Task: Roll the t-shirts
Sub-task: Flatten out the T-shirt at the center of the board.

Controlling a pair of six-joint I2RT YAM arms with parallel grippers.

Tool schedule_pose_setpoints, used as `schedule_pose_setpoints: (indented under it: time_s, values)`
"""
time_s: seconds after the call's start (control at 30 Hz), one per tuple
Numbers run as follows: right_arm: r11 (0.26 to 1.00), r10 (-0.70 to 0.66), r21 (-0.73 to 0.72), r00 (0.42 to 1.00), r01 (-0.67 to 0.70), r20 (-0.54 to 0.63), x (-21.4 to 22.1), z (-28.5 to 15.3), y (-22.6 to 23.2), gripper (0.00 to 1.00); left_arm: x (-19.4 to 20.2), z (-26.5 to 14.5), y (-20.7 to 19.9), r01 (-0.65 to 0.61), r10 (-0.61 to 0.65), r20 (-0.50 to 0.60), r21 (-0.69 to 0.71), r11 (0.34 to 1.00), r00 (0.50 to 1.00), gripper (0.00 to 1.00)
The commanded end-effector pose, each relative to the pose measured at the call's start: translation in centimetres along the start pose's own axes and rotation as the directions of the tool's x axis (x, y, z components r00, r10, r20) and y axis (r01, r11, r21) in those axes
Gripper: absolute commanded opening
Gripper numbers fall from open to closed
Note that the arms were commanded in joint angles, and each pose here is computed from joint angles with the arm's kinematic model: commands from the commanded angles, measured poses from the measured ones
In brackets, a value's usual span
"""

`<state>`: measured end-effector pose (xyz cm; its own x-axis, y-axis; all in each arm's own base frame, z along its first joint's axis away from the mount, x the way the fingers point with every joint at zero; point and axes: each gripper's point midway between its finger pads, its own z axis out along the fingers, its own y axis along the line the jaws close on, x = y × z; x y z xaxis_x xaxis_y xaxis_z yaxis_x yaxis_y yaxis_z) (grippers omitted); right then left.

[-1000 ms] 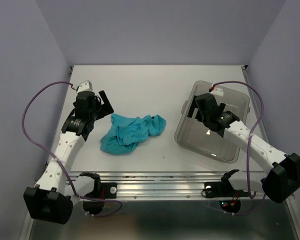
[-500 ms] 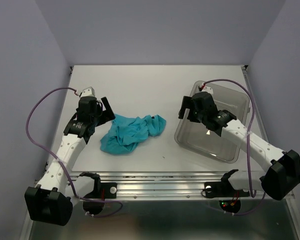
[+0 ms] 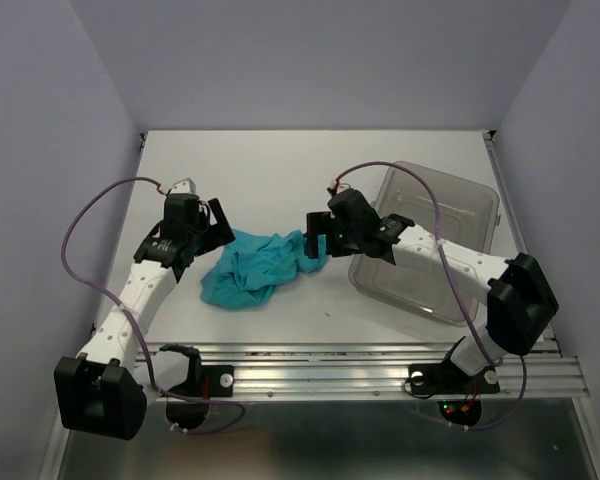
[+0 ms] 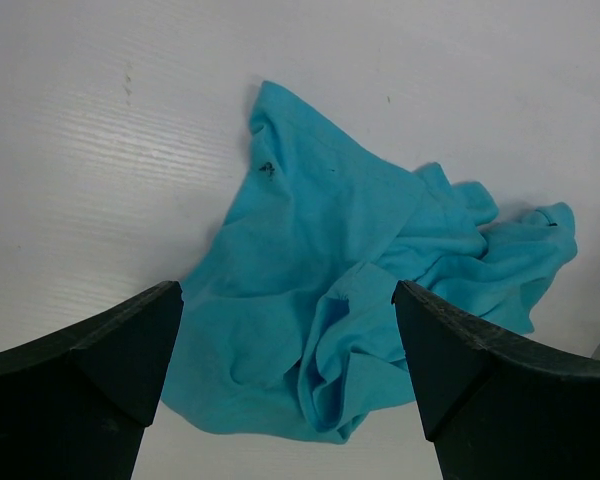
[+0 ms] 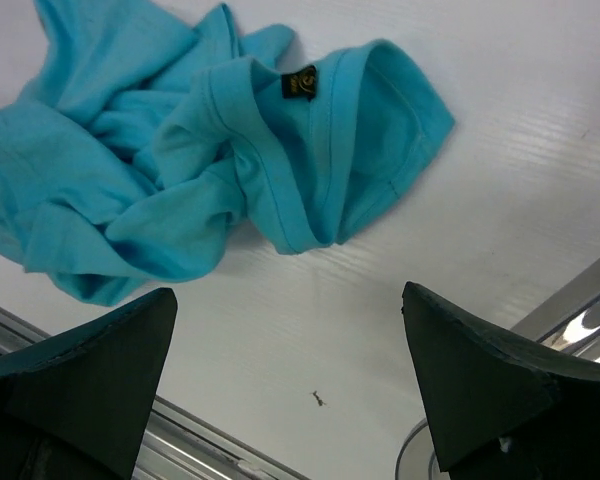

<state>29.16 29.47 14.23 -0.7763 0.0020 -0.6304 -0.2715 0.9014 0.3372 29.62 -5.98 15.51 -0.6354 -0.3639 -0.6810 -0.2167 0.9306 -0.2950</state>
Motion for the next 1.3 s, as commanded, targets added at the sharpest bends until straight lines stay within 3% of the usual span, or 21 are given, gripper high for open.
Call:
schedule_pose_setpoints:
  time_s: [0.0,0.37,0.67,0.77,0.97,1.07,1.27]
  values:
    - [0.999,-0.021,0.025,0.996,0.023,-0.089,1.8,0.9,-0.5,1.0,0.1,0.3,-0.5,0.006,-0.006,-0.008,0.016,1.0,1.0,0.98]
    - [0.879,0.009,0.475,0.993,0.049,-0.119,4.6,-2.3,-10.4,1.0,1.9,1.1,-0.2,-0.016,0.017,-0.077,0.013,1.0,0.997,0.98]
    - [0.778,0.069,0.628,0.995,-0.005,-0.078,5.8,-5.1,-15.1,1.0,2.0,1.3,-1.6,-0.007,0.011,-0.091,0.043,0.999,0.996,0.98]
    - [0.805,0.062,0.594,0.996,-0.01,-0.067,5.2,-5.0,-14.4,1.0,2.2,1.6,-1.9,-0.007,0.012,-0.094,0.049,0.999,0.996,0.96]
    - [0.964,0.044,0.266,0.996,-0.022,-0.077,3.3,-1.9,-7.6,1.0,4.0,2.4,-2.0,-0.01,0.015,-0.147,0.039,0.999,0.989,0.85]
    - [0.989,0.03,0.145,0.998,-0.022,-0.054,2.1,-0.3,-4.6,1.0,5.5,2.4,-2.8,0.016,-0.003,-0.187,0.067,0.998,0.982,0.78]
    - [0.998,0.038,0.056,0.998,-0.036,-0.043,1.1,3.6,-2.0,0.98,6.7,3.0,-3.2,0.044,-0.028,-0.205,0.077,0.996,0.978,0.65]
